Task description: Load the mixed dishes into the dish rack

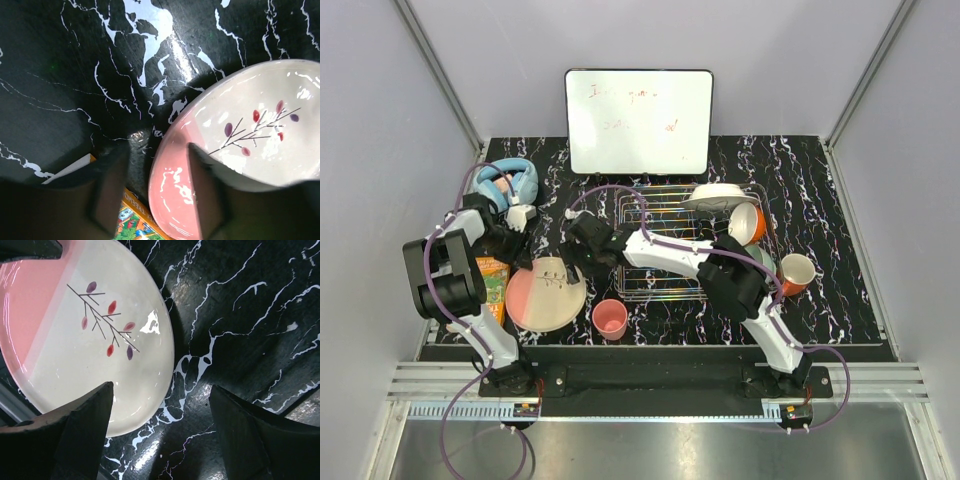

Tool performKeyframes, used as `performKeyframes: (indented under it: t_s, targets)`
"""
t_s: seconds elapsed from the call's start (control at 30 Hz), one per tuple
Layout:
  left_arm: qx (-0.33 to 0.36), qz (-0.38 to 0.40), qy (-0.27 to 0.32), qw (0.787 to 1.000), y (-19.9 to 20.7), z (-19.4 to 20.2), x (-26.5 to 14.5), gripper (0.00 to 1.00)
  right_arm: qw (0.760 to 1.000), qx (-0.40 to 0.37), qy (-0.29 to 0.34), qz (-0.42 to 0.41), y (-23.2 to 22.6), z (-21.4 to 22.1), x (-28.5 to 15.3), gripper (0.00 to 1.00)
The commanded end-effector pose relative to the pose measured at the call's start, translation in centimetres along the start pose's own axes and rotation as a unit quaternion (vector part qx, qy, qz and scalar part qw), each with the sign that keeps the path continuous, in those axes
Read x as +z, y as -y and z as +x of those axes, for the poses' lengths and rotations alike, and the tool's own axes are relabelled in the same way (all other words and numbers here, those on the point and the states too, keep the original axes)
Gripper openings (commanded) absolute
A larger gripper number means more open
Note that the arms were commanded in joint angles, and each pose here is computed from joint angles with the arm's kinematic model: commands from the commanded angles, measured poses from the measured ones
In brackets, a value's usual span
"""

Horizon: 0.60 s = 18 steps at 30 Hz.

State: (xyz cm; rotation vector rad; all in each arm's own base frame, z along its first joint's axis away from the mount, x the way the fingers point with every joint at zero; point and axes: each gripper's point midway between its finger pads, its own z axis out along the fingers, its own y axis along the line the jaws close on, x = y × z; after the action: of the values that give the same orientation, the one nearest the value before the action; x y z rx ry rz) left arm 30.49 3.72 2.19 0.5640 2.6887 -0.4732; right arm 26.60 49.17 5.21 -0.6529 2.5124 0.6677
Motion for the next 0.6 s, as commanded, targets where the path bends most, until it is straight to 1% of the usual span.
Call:
performKeyframes:
  t_s: [0.0, 0.1, 0.13, 0.2, 0.23, 0.33, 0.37, 0.57]
  targets:
    - [0.011, 0.006, -0.021, 1.000, 0.1, 1.4, 0.5, 0.45, 0.999, 0.010, -0.030, -0.001, 0.5, 1.0, 0.2, 0.84]
    - [0.016, 0.009, -0.027, 0.999, 0.2, 1.7, 0.5, 0.35, 0.999, 0.009, -0.033, -0.008, 0.3, 1.0, 0.3, 0.84]
    - [0.017, 0.010, -0.028, 0.999, 0.2, 1.7, 0.5, 0.29, 0.999, 0.010, -0.032, -0.012, 0.1, 0.9, 0.3, 0.84]
    - [0.018, 0.012, -0.032, 0.999, 0.2, 1.8, 0.4, 0.23, 0.999, 0.008, -0.036, -0.019, -0.2, 1.1, 0.5, 0.84]
    - [0.019, 0.013, -0.032, 0.999, 0.2, 1.7, 0.5, 0.15, 0.999, 0.007, -0.037, -0.022, -0.3, 1.0, 0.7, 0.84]
    - [0.021, 0.013, -0.029, 0.999, 0.2, 1.3, 0.1, 0.06, 0.999, 0.004, -0.041, -0.032, -0.6, 1.0, 0.9, 0.84]
    - [0.023, 0.012, -0.025, 0.999, 0.1, 1.0, -0.1, 0.00, 0.998, 0.002, -0.045, -0.039, -0.8, 1.2, 1.0, 0.84]
    - [0.037, 0.002, -0.002, 0.999, 0.3, -0.8, -1.9, 0.00, 0.995, 0.001, -0.042, -0.092, -1.0, 0.3, 1.3, 0.86]
